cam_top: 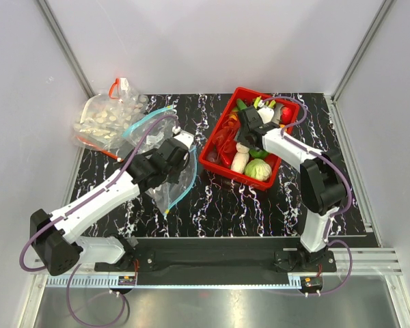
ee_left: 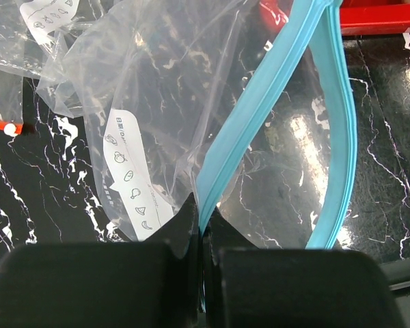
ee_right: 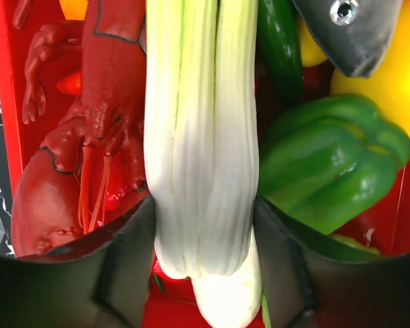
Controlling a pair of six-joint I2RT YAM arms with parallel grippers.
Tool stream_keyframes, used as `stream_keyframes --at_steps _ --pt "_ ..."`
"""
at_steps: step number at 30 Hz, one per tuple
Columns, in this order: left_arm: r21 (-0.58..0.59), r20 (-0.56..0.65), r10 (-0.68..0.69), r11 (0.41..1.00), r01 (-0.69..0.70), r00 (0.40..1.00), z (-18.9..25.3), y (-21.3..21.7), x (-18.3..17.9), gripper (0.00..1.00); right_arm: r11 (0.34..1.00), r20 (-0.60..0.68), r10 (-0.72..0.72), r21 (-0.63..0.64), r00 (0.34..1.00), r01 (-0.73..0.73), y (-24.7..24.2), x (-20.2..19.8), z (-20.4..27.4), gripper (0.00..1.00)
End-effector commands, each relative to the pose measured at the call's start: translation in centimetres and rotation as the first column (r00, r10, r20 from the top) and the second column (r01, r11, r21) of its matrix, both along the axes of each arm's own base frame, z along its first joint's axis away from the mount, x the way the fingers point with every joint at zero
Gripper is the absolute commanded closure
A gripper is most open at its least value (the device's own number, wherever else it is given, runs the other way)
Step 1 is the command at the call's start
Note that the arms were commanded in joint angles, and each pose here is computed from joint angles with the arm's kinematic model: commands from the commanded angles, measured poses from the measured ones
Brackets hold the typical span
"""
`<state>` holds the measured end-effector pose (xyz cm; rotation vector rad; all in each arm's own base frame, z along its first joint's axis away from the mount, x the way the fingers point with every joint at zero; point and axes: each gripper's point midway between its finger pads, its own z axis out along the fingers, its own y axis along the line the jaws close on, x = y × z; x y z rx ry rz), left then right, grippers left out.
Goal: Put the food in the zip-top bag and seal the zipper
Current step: Pick up the fake vegetable from the bin.
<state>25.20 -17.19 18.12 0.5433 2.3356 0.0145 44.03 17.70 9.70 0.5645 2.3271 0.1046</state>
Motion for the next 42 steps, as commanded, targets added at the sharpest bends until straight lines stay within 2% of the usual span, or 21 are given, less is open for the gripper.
stream_keyframes --at_steps 1,5,7,13,15,16,18,19,21,26,33,34,38,42 --pt "-0.019 0.060 0.021 1.000 -0.020 0.998 1.1 0.3 0.7 1.00 0.998 0.062 -0.057 -0.005 0.996 0.057 -1.1 0.9 1.7 0.42" --pt "-0.014 0.052 0.019 1.000 -0.018 0.998 0.9 0.2 0.7 1.00 0.995 0.154 0.071 0.057 0.986 -0.081 0.0 -0.6 5.1 0.60" --pt "-0.016 0.053 0.018 1.000 -0.017 0.998 0.9 0.1 0.7 1.00 0.977 0.140 0.180 0.087 0.974 -0.194 1.3 -2.0 5.4 0.66" --pt "-0.014 0.054 0.027 1.000 -0.027 0.998 1.0 0.3 0.8 1.00 0.921 0.147 0.344 0.141 0.928 -0.364 3.7 -7.4 6.5 0.65" --pt "-0.014 0.052 0.027 1.000 -0.026 0.998 0.9 0.3 0.8 1.00 0.896 0.161 0.393 0.152 0.905 -0.417 4.6 -9.1 7.2 0.55" --pt "-0.017 0.051 0.024 1.000 -0.023 0.998 1.0 0.2 0.7 1.00 0.878 0.155 0.433 0.151 0.888 -0.454 5.2 -10.4 7.0 0.35" --pt "-0.017 0.047 0.021 1.000 -0.021 0.999 0.9 0.1 0.8 1.00 0.845 0.138 0.488 0.173 0.862 -0.506 6.0 -11.6 6.6 0.17" --pt "-0.018 0.044 0.019 1.000 -0.018 0.999 0.8 0.1 0.7 1.00 0.828 0.130 0.513 0.186 0.849 -0.529 6.3 -12.3 6.4 0.09" --pt "-0.019 0.043 0.018 1.000 -0.017 0.999 0.7 0.1 0.7 1.00 0.838 0.114 0.506 0.171 0.855 -0.519 5.7 -12.7 6.2 0.02" --pt "-0.014 0.040 0.018 1.000 -0.017 0.999 0.6 0.1 0.7 1.00 0.898 0.096 0.431 0.056 0.897 -0.437 3.3 -10.7 7.2 0.00" --pt "-0.013 0.038 0.016 1.000 -0.015 0.999 0.6 0.1 0.7 1.00 0.920 0.056 0.391 -0.030 0.919 -0.390 2.9 -5.3 7.9 0.00" --pt "-0.013 0.036 0.015 1.000 -0.014 0.999 0.5 0.1 0.7 1.00 0.925 0.078 0.381 -0.039 0.921 -0.379 2.7 -3.9 9.0 0.00" --pt "-0.014 0.034 0.009 1.000 -0.009 0.999 0.5 0.0 0.6 1.00 0.937 -0.002 0.347 -0.031 0.938 -0.347 2.2 -1.1 6.9 0.00" --pt "-0.016 0.032 0.009 1.000 -0.008 0.999 0.4 -0.1 0.7 1.00 0.944 -0.017 0.327 -0.040 0.945 -0.327 1.9 1.1 5.9 0.00"
